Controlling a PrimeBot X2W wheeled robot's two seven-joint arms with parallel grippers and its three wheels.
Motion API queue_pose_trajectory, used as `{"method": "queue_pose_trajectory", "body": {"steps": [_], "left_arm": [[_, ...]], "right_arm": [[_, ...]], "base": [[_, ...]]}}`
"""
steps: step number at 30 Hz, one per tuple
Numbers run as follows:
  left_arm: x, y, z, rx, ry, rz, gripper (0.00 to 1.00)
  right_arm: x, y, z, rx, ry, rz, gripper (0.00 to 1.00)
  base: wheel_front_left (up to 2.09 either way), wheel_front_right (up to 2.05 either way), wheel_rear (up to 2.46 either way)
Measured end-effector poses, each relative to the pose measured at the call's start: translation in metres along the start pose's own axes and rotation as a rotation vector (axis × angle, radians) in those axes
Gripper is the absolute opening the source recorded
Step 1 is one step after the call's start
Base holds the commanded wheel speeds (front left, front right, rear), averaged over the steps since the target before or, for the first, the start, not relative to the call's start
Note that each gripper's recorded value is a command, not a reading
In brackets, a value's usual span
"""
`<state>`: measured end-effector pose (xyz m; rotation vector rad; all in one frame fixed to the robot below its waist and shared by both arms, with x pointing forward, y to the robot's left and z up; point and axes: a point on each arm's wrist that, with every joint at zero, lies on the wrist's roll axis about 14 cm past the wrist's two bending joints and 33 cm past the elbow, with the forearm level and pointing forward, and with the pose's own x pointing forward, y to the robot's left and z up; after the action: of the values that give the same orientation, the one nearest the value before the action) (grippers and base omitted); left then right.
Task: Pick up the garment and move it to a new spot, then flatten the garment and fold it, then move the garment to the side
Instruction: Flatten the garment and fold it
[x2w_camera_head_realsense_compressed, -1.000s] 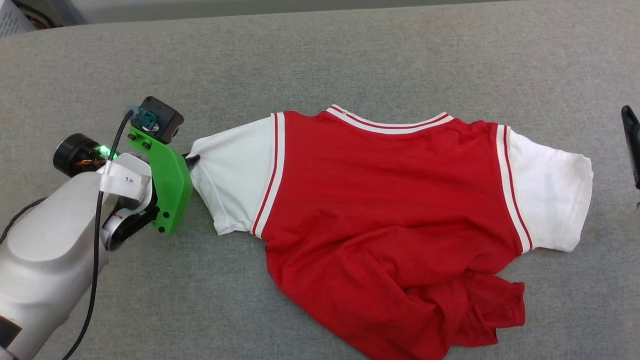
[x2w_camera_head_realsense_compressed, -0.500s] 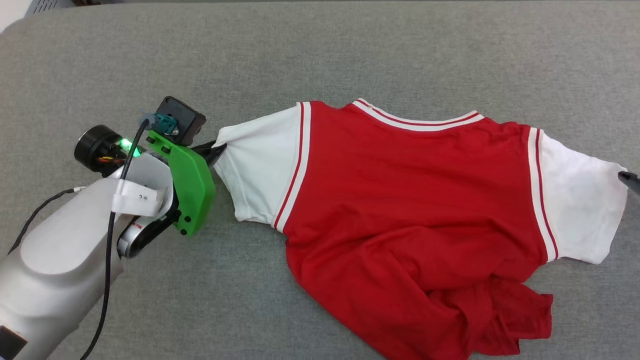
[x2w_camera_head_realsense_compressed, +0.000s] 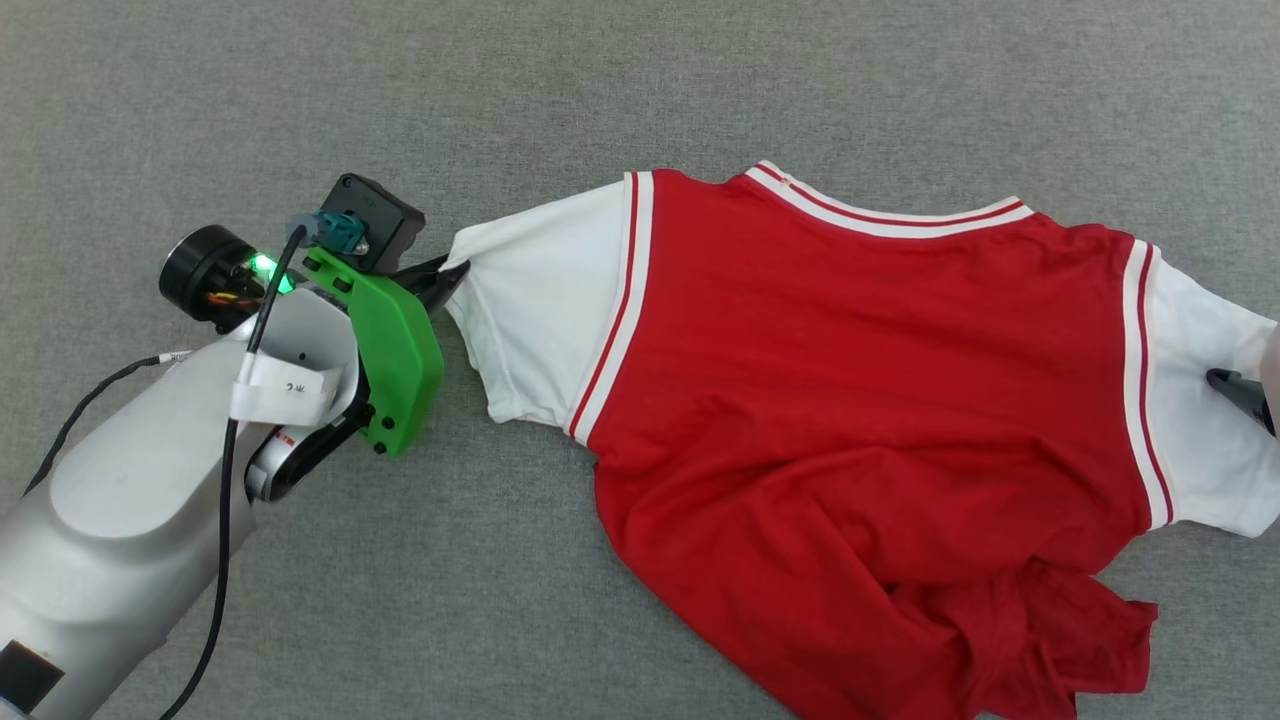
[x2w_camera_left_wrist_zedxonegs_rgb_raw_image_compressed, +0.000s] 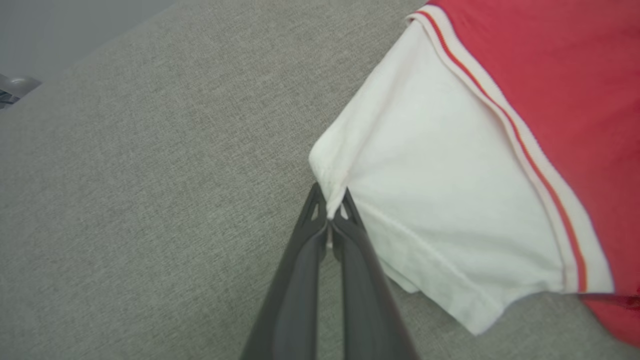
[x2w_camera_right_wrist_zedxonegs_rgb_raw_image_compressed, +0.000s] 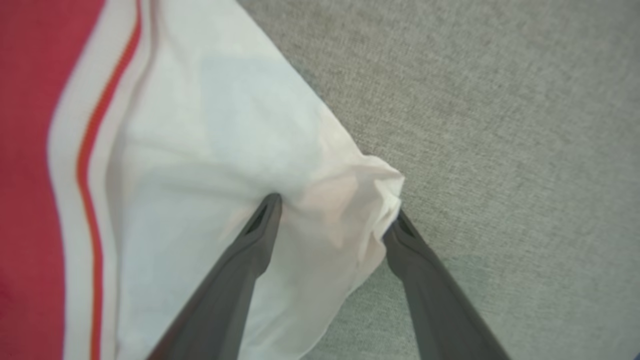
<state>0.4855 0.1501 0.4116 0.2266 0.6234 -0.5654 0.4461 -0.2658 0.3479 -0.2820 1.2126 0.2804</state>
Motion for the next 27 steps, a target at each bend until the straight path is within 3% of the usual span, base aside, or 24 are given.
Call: {"method": "queue_pose_trajectory", "body": {"steps": [3,4,5,17,27], "left_arm": [[0.001,0.002,-0.003,-0.004,0.003,0.007,0.00],[0.001,0.003,-0.003,-0.003,0.003,0.008,0.00],[0.001,0.003,-0.003,-0.002,0.002,0.009,0.00],[-0.019,0.005,0.035,0.047,-0.136,0.044,0.00],[-0.075,0.004,0.122,0.154,-0.447,0.130,0.00]], "right_arm": [[0.003,0.000,-0.001,0.001,-0.007,0.003,1.00],[0.003,0.000,0.000,0.005,-0.014,0.004,0.91],[0.002,-0.002,0.000,0.013,-0.027,0.002,0.01],[-0.042,-0.016,0.052,0.044,-0.400,-0.049,0.00],[-0.155,-0.033,0.115,-0.009,-0.847,-0.142,0.00]], "base": [[0.00,0.00,0.00],[0.00,0.00,0.00],[0.00,0.00,0.00],[0.00,0.00,0.00],[0.00,0.00,0.00]]}}
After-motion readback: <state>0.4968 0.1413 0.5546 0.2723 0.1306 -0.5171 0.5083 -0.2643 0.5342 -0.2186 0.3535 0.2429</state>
